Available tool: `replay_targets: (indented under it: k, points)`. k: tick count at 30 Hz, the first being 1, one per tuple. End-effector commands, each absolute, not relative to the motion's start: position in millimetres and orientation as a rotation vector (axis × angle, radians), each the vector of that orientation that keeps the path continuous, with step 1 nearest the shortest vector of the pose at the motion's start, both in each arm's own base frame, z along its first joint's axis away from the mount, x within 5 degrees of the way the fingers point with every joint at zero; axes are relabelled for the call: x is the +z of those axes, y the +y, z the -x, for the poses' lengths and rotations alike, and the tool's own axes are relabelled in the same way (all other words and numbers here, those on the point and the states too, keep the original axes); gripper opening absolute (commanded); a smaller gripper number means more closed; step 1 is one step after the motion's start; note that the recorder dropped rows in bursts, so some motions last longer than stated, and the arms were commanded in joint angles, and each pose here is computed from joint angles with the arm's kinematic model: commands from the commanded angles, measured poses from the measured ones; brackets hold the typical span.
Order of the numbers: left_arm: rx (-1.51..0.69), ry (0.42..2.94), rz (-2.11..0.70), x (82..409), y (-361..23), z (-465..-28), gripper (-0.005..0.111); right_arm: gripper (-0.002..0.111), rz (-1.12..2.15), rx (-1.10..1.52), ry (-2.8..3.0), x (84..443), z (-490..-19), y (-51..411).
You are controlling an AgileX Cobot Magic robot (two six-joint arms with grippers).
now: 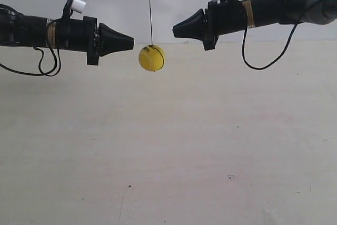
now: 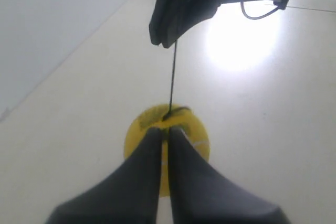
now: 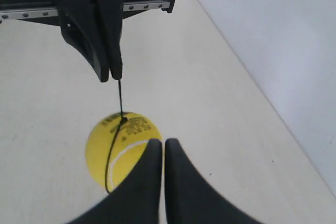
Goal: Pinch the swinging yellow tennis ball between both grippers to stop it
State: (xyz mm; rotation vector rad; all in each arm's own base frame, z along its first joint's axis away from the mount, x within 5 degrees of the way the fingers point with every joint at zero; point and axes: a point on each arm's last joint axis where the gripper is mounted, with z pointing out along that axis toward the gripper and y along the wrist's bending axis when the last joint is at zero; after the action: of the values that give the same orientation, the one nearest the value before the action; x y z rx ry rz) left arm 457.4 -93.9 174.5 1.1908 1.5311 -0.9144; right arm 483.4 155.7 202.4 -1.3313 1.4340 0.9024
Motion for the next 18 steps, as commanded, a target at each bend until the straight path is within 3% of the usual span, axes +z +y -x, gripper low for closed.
replay_targets:
  k: [1,10,18]
  points:
    - [-0.896,1.504,-1.21,211,-94,-450,0.005,0.0,1.304,0.892,1.407,236,-480,142]
    - [-0.86,1.498,-1.206,281,-93,-427,0.005,0.0,1.222,0.917,1.452,274,-472,132]
    - [-0.798,1.416,-1.19,355,-92,-392,0.005,0.0,1.214,0.868,1.378,339,-446,130]
